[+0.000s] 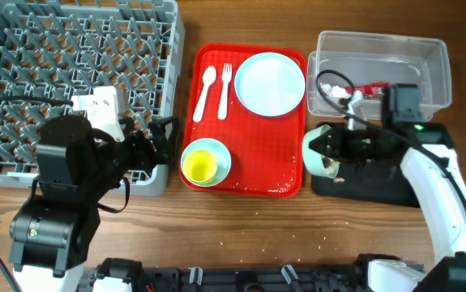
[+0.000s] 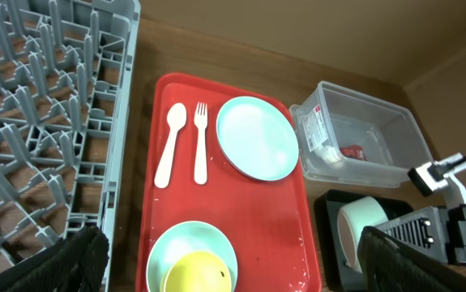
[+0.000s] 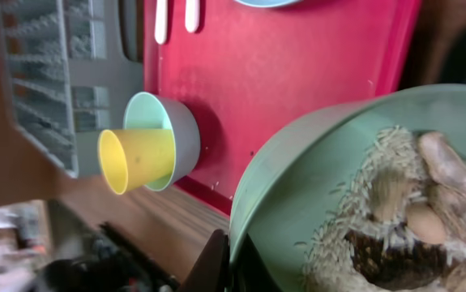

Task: Sort waste into correct bins and load items into the dishwasher rack
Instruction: 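Tip the green bowl over the black tray to dump the rice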

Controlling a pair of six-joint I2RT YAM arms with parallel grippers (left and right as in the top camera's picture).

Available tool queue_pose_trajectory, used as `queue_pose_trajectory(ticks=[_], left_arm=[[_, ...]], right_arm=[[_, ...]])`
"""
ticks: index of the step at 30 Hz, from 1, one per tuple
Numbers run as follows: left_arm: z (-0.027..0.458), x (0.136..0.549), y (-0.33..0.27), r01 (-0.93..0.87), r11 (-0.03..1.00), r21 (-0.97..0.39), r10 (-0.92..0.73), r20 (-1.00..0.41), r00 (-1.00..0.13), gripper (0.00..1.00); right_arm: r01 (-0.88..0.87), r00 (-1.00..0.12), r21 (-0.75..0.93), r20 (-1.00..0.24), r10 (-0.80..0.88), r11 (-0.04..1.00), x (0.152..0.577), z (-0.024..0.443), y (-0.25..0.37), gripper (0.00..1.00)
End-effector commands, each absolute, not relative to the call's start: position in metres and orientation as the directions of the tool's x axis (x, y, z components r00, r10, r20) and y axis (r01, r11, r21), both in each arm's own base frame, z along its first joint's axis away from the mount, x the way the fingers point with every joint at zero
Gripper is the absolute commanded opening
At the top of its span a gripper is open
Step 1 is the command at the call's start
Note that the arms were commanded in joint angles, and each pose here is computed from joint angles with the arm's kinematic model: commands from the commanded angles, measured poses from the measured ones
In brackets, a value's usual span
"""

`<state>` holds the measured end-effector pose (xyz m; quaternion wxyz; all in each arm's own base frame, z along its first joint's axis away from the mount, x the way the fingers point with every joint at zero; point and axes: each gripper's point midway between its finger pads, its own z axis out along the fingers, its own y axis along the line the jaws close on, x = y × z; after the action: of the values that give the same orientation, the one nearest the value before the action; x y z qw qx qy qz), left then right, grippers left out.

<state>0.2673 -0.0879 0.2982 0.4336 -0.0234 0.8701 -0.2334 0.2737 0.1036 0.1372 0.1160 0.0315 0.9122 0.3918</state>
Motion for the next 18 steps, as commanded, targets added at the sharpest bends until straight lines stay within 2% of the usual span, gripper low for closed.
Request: queue_pose_trajectory(ticks=[1,3,5,9,12,15,17,18], left_arm=[[0.308,0.266,-0.091,0.199,0.887,-0.417,-0.223,-0.763,-0.606,1.00],[0.308,0.266,-0.091,0.199,0.887,-0.417,-0.223,-0.763,-0.606,1.00],[0.308,0.266,-0.091,0.199,0.887,-0.417,-0.223,-0.763,-0.606,1.00],[0.308,0.266,-0.091,0.199,0.887,-0.417,-0.223,-0.763,-0.606,1.00],[0.308,0.266,-0.091,0.199,0.887,-0.417,-0.223,-0.763,-0.606,1.00],[0.308,0.266,-0.091,0.199,0.887,-0.417,-0.223,-0.763,-0.606,1.00],[0.308,0.266,-0.091,0.199,0.887,-0.417,-0.223,-0.763,-0.606,1.00],[0.308,0.266,-0.091,0.199,0.887,-0.417,-0.223,-0.763,-0.606,1.00]], right_arm=[[-0.126,-0.938,0.844,-0.272,0.213,0.521,0.270,0.156,0.085,0.04],[-0.092,-0.921,0.845,-0.274,0.278,0.527,0.269,0.143,0.065,0.04],[-0.154,-0.900,0.859,-0.326,0.290,0.489,0.267,0.142,0.063,0.04],[-0.407,-0.813,0.852,-0.502,0.294,0.331,0.269,0.175,0.072,0.05],[-0.421,-0.794,0.840,-0.523,0.308,0.342,0.272,0.177,0.066,0.04],[-0.399,-0.788,0.856,-0.503,0.354,0.329,0.272,0.181,0.056,0.04],[-0.255,-0.837,0.929,-0.351,0.420,0.268,0.273,0.181,0.051,0.04],[-0.233,-0.837,0.937,-0.330,0.437,0.262,0.274,0.181,0.047,0.04]])
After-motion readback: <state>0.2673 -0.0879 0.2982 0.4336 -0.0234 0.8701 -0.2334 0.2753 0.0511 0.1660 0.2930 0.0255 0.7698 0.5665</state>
